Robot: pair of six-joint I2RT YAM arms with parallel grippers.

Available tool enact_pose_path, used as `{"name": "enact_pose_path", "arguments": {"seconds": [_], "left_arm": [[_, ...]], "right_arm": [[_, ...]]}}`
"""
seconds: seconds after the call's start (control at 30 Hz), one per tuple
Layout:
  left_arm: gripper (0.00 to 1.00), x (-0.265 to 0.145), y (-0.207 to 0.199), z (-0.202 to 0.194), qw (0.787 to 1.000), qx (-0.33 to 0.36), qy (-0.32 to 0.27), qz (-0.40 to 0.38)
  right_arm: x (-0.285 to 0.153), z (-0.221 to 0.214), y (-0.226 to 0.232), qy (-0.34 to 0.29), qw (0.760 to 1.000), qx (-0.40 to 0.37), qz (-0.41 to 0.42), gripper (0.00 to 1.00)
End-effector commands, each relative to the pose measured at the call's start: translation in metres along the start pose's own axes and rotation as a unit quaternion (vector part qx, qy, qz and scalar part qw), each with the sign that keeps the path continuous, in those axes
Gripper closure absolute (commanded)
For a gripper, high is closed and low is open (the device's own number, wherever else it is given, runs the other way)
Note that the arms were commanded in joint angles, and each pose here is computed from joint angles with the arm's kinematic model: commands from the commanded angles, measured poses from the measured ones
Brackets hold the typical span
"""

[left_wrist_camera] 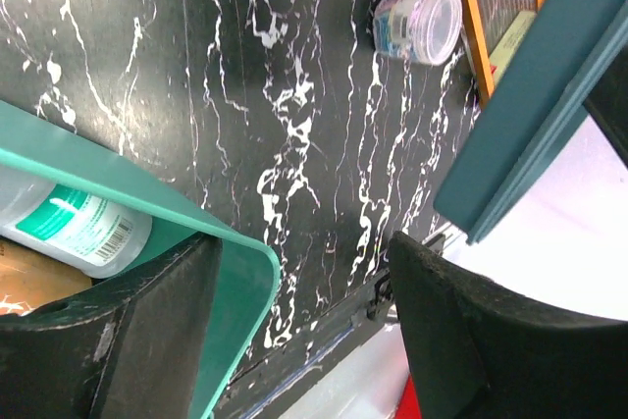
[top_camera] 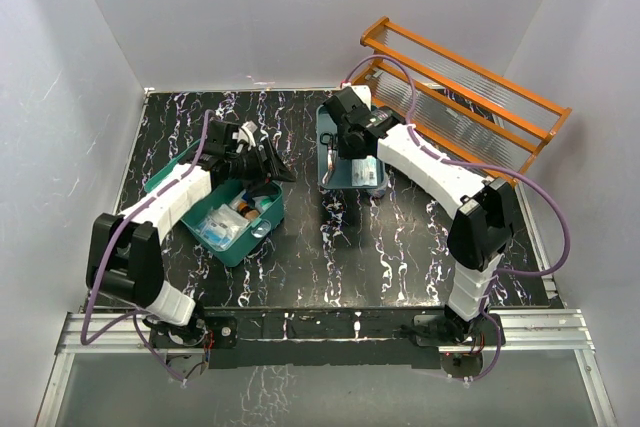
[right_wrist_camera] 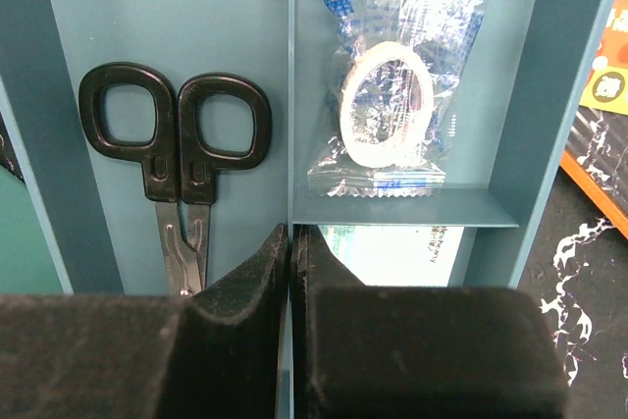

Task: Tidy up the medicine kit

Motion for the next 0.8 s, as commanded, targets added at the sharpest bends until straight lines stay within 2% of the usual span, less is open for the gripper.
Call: {"name": "enact_pose_path", "arguments": {"seconds": [0.0,0.27,0.43,0.6,0.77], "left_arm": [[0.34,0.005,-0.013,0.036,0.999,-0.009,-0.047,0.009],[0.33,0.023,0.0,0.074,0.991,-0.065,-0.097,0.059],[0.31,0.029,-0.005,0.106,0.987,-0.074,-0.132,0.058],[0.3,0.032,-0.011,0.117,0.988,-0.069,-0.127,0.055],[0.28,0.009,-0.014,0.1,0.992,-0.051,-0.083,0.083]], "right_arm": [[-0.031,0.039,0.003,-0.063,0.997,0.035,0.023,1.0],[-0.032,0.04,0.005,-0.061,0.997,0.035,0.032,1.0],[-0.032,0.039,0.007,-0.058,0.997,0.038,0.035,1.0],[-0.032,0.038,0.009,-0.053,0.997,0.04,0.038,1.0],[-0.035,0.039,0.013,-0.05,0.997,0.045,0.047,1.0]]}}
Point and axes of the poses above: each gripper's point midway between its finger pads, its own x axis out along the fingers, its own y axis along the line the jaws close on, z = x × y, the point moved 1 cm from there along -x, back along the fingers, and after that the axes turned 15 degrees about x, right-handed, at the moved point
